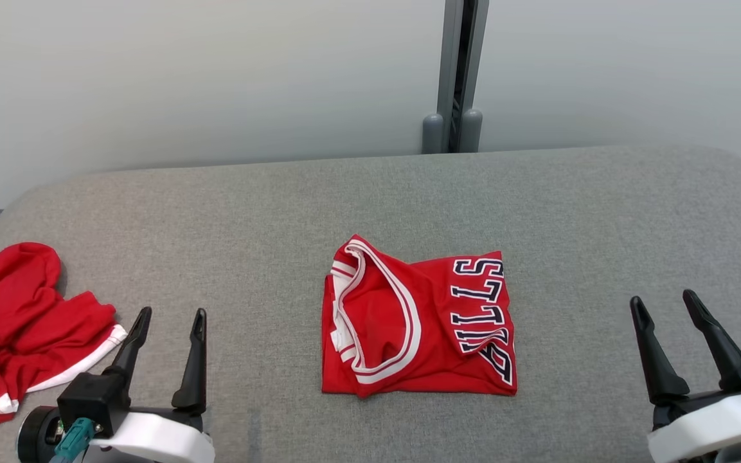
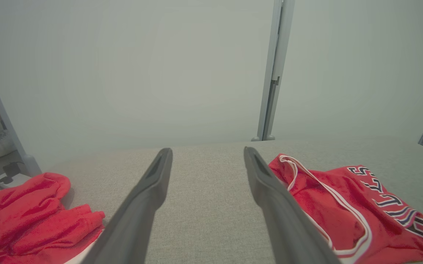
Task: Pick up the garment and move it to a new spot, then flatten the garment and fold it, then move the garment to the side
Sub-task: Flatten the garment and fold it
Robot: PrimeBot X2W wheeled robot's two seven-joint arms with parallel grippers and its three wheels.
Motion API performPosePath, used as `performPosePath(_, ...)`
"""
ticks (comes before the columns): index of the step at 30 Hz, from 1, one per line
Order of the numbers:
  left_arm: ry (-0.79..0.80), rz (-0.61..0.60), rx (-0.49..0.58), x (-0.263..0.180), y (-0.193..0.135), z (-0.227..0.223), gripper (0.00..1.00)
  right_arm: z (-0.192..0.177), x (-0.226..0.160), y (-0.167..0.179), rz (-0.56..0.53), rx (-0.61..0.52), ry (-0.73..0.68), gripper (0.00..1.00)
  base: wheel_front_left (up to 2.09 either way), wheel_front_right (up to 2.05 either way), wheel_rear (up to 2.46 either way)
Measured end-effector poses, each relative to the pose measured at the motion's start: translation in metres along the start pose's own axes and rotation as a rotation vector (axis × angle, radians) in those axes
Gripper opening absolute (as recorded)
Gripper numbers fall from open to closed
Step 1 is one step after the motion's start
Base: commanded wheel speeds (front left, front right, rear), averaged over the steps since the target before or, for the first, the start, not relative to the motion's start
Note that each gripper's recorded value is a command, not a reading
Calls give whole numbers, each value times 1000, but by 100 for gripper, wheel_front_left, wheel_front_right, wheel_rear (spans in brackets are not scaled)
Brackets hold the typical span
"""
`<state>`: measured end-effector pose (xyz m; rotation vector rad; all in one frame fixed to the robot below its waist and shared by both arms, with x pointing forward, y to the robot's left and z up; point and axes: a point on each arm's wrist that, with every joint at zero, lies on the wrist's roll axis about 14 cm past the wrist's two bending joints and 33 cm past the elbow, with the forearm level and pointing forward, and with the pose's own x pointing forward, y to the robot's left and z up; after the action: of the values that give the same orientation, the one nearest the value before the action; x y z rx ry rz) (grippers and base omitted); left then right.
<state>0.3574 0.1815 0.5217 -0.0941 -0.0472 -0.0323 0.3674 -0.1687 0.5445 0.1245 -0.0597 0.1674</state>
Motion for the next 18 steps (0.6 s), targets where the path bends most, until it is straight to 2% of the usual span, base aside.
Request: performPosePath(18,0,25,11,-9,9,4,100,3,-11,-7,-33,-9,9,100,0,0,0)
